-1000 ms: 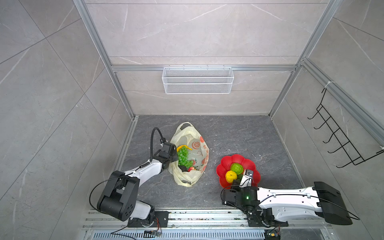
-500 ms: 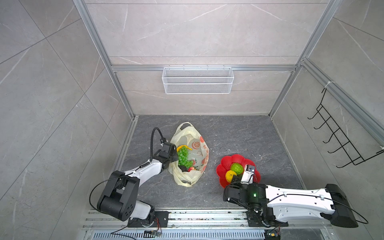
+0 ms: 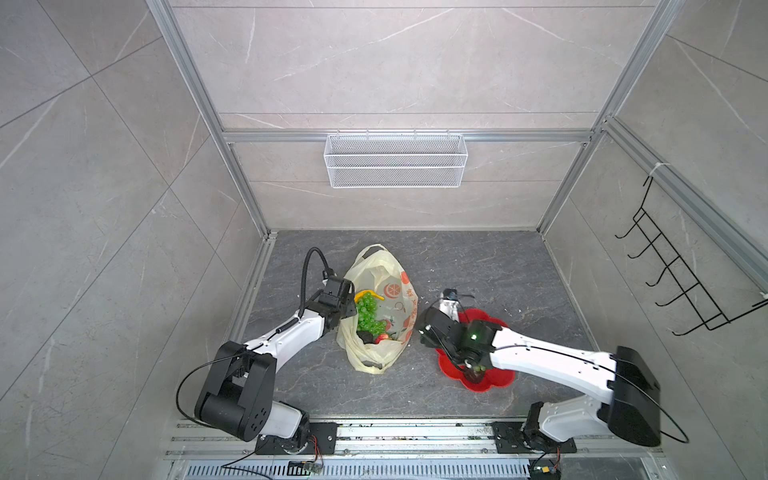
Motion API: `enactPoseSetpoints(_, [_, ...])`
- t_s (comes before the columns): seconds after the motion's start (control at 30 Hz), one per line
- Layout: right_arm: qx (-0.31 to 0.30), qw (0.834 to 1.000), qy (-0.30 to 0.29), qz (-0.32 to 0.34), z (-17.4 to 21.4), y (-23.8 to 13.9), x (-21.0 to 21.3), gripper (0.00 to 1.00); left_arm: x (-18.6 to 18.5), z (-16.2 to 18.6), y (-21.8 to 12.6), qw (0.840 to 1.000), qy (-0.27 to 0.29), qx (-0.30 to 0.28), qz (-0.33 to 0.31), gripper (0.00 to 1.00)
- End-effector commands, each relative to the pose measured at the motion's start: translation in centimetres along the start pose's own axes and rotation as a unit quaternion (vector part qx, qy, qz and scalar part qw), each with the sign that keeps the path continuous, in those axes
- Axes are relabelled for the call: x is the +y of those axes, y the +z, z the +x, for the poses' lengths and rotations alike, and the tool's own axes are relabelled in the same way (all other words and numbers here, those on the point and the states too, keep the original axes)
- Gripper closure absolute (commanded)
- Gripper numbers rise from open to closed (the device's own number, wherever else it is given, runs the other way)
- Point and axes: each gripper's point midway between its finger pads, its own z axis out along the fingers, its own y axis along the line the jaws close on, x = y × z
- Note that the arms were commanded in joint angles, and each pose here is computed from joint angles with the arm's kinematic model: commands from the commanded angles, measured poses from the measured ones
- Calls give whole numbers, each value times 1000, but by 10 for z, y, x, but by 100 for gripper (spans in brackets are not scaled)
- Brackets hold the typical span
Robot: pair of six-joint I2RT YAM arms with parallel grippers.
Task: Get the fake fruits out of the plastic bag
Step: 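Move the right gripper into the bag while the left gripper pulls the rim closer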
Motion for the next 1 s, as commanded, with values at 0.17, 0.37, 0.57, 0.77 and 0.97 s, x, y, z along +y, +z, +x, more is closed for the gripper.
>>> enactPoseSetpoints(0.17, [52, 992, -48, -100, -6, 27, 79, 25, 3, 22, -74, 999, -19, 17, -34, 24])
enactPoseSetpoints(0.37, [64, 990, -46, -120, -1, 42, 94, 25, -15, 70, -88, 997, -9, 71, -22, 20])
enactPoseSetpoints(0.57, [96, 983, -58, -143, 10, 56, 112, 26, -5, 96, -79, 994, -26, 94, -40, 27])
enactPoseSetpoints(0.77, [138, 978, -79, -138, 39, 67, 107, 31, 7, 121, -75, 993, -63, 100, -10, 45])
enactPoseSetpoints(0.97, [169, 971, -106, -130, 74, 71, 96, 36, 14, 138, -67, 991, -78, 107, 0, 60])
